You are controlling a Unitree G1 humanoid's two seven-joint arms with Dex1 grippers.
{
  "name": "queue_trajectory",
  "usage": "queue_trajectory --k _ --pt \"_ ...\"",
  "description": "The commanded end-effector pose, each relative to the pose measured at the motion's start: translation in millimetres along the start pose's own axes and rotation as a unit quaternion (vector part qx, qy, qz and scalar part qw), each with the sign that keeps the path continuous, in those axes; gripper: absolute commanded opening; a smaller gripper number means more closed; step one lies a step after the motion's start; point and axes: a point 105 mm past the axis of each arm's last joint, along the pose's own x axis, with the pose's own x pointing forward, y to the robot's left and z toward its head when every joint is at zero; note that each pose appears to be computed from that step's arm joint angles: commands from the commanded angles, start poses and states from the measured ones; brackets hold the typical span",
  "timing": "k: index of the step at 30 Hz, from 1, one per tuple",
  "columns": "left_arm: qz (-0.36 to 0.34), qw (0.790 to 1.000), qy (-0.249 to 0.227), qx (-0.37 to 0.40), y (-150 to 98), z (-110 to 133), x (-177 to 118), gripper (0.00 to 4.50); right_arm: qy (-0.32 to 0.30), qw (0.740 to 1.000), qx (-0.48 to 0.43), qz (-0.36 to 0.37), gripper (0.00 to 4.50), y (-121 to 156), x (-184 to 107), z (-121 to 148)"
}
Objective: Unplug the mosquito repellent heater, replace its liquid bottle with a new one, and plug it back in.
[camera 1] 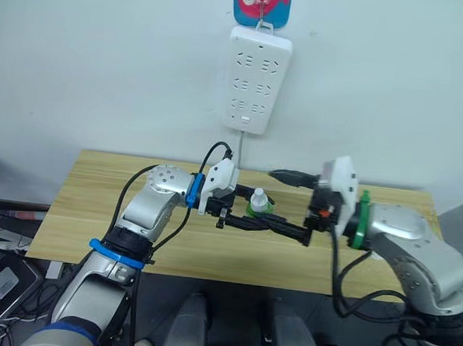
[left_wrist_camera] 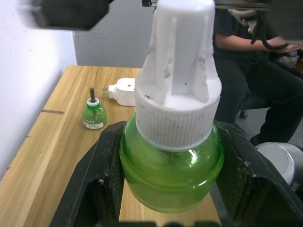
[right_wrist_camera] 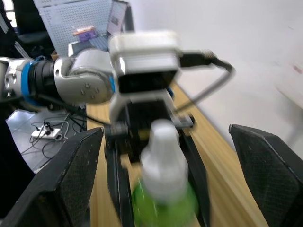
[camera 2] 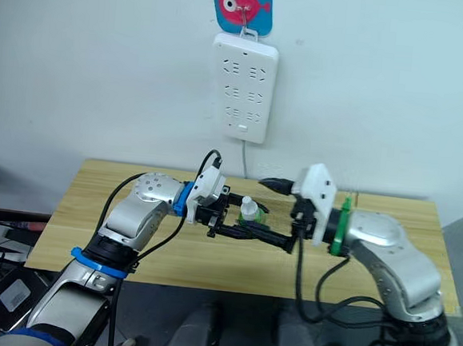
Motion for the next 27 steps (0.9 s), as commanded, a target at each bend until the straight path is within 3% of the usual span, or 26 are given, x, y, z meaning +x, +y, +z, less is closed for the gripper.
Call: queue_trajectory --k 1,7,13,22,24,27 --pt "-0.007 1.000 -0.008 0.022 1 11 1 2.24 0.003 0.999 -0.028 -0.044 4.44 -13 8 -1" --pt "-0.009 1.000 -0.008 0.022 0 11 1 2.24 0.027 0.996 -0.043 -0.074 4.44 -27 -9 -12" --pt "-0.009 1.000 -0.008 0.019 -1 9 0 2.24 0.017 1.000 -0.004 -0.022 4.44 -10 -43 1" --pt "-0.010 1.000 -0.009 0.021 2 10 3 2.24 -0.025 0.998 0.063 0.002 4.44 3 -21 17" --pt "-0.011 1.000 -0.008 0.021 1 10 2 2.24 -0.038 0.996 0.082 0.001 4.07 3 -15 19" --pt "-0.014 1.000 -0.007 0.020 0 9 2 2.24 -0.032 0.996 0.086 0.001 3.15 4 -11 16"
